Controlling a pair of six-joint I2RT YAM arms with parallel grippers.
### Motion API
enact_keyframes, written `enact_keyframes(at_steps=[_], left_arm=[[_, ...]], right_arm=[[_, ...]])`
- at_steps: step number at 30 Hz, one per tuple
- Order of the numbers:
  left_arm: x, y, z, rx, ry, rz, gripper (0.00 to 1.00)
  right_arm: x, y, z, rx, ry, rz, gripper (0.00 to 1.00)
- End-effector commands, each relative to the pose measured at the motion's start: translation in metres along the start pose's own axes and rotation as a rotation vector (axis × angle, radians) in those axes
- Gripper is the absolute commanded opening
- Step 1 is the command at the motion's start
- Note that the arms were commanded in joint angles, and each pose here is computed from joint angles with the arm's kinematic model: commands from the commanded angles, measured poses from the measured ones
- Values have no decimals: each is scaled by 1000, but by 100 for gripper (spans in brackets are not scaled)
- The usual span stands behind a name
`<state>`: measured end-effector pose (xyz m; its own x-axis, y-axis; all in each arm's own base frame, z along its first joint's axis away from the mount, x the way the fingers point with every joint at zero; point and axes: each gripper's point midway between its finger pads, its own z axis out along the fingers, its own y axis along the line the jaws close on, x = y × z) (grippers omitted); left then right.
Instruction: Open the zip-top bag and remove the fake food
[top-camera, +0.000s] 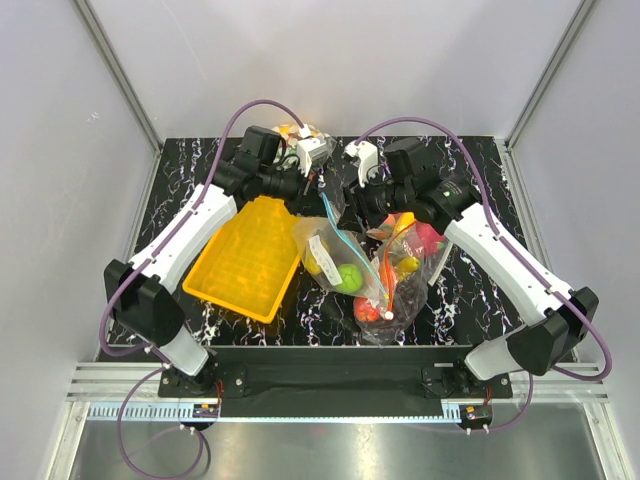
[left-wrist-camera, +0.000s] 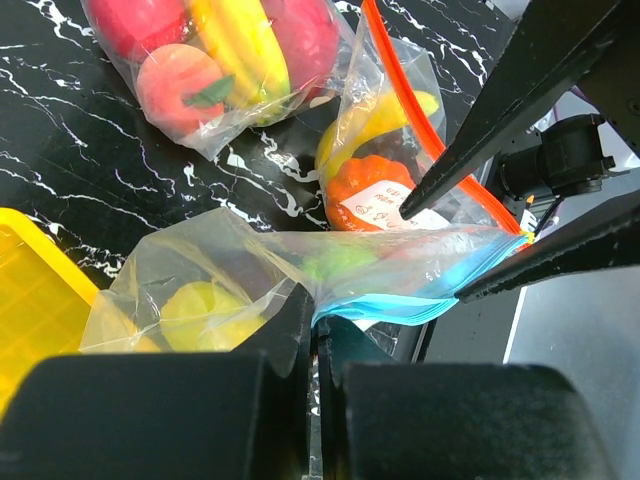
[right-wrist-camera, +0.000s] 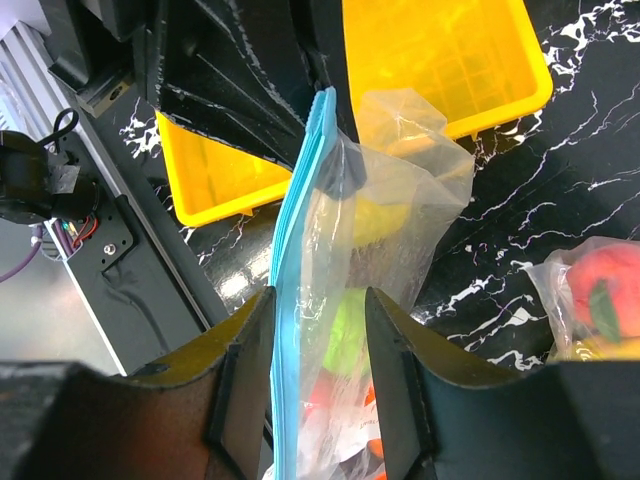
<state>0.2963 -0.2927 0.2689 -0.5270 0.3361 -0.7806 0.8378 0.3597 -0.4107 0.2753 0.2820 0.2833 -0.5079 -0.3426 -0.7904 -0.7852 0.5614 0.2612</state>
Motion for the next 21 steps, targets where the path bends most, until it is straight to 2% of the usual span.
enact_keyframes(at_steps=[1,21], left_arm=[[-20,0,-2,-10,-37,56,0],[-16,-3,-4,-10,-30,64,0]], right_arm=[[-23,4,-7,17,-62,-43,48],[-28,-2,7,39,-56,-50,47]])
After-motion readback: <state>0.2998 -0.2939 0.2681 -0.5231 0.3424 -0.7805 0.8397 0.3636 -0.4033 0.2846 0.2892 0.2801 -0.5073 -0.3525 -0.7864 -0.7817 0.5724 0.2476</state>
